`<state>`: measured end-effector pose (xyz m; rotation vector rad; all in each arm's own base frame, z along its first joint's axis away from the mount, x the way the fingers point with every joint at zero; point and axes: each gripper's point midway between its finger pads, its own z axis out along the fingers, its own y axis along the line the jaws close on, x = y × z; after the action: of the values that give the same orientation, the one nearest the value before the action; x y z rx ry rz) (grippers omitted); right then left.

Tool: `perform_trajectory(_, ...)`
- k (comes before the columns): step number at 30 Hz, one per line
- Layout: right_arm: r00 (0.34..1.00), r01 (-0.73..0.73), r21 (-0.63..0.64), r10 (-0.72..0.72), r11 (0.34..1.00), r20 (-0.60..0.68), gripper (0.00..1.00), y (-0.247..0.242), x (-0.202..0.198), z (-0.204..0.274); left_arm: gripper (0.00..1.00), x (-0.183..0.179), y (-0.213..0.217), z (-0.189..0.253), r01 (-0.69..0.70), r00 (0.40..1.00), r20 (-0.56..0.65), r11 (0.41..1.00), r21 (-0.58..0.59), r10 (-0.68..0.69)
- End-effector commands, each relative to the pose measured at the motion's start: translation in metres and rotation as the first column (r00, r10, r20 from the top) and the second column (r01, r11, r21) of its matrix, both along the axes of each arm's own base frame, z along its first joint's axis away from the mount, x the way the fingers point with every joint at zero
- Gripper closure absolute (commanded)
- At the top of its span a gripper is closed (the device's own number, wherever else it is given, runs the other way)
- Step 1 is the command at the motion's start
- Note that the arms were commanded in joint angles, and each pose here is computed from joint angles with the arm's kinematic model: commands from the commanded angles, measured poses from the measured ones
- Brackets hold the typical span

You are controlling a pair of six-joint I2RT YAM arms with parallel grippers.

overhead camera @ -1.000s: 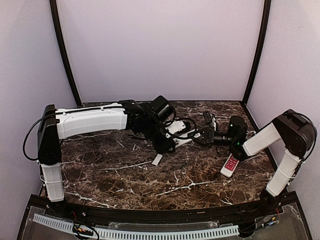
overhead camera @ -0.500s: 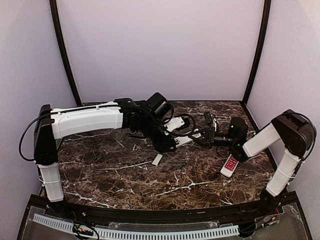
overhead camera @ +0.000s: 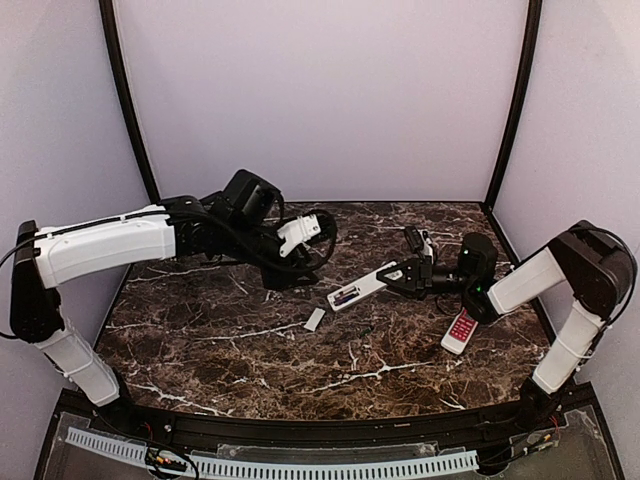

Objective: Load the batteries into the remote control
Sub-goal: Pick up the battery from the battery compartment.

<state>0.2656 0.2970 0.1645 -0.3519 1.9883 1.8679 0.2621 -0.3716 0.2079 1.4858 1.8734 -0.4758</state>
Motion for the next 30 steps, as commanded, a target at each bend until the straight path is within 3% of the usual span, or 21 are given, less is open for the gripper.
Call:
perform_trajectory(1, 0.997, -0.081, 0.042, 0.081, 0.996, 0.018, 1.0, 0.003, -0.013, 0.024, 0.54, -0.043, 0.007, 0.02, 0.304, 0.935, 0.2, 0.952, -0.026, -0.293)
perform_trajectory(2, 0.996, -0.092, 0.043, 0.092, 0.995, 0.01, 1.0, 0.003, -0.015, 0.025, 0.54, -0.051, 0.008, 0.028, 0.355, 0.904, 0.259, 0.935, -0.016, -0.339)
perform_trajectory(8, 0.985, -0.175, 0.044, 0.175, 0.984, 0.001, 1.0, 0.005, -0.027, 0.031, 0.55, -0.096, 0.006, 0.032, 0.536, 0.801, 0.316, 0.844, -0.003, -0.508)
perform_trajectory(17, 0.96, -0.279, 0.029, 0.279, 0.96, -0.01, 1.0, 0.01, -0.04, 0.037, 0.61, -0.127, -0.01, 0.032, 0.644, 0.697, 0.354, 0.761, 0.073, -0.624)
perform_trajectory(30, 0.932, -0.36, 0.029, 0.361, 0.933, -0.035, 1.0, 0.026, -0.052, 0.036, 0.72, -0.129, -0.028, 0.017, 0.685, 0.654, 0.331, 0.718, 0.123, -0.68)
